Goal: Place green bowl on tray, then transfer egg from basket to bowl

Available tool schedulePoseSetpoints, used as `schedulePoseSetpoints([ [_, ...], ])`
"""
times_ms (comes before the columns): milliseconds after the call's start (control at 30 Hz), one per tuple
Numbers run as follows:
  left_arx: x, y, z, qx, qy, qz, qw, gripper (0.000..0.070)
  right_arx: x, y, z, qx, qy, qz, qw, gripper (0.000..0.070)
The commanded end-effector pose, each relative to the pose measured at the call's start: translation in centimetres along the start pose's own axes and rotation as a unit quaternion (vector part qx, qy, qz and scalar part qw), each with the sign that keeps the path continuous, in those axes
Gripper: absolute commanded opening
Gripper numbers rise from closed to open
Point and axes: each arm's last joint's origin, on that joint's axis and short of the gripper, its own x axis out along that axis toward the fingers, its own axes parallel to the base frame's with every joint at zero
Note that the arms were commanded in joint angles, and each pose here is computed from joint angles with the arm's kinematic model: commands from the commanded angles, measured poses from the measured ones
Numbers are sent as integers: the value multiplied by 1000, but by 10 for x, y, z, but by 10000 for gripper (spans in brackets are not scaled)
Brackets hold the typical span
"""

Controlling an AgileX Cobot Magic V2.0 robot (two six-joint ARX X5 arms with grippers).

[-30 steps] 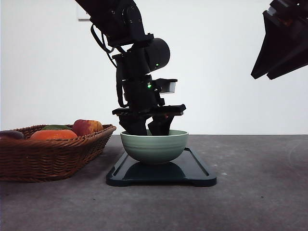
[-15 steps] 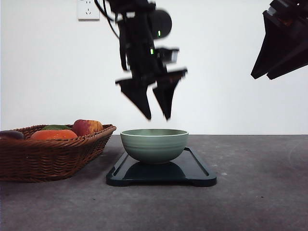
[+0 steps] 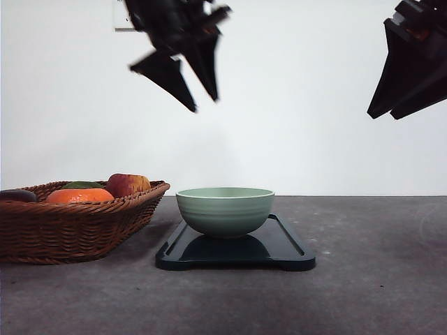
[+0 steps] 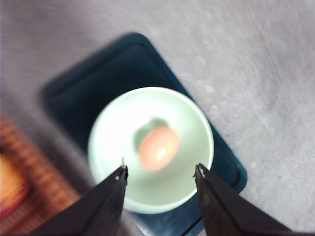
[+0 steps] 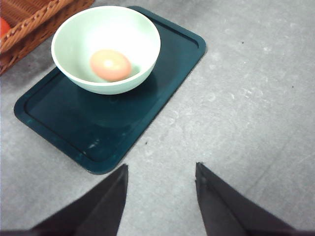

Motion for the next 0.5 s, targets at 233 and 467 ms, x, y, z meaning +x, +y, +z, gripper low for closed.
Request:
schedulePoseSetpoints([
  [233, -43, 18, -69, -41, -101, 31, 994, 266, 1, 0, 2, -3, -4, 1, 1000, 266],
  [467, -62, 17, -142, -70, -147, 48, 986, 266, 1, 0, 2, -3, -4, 1, 1000, 266],
])
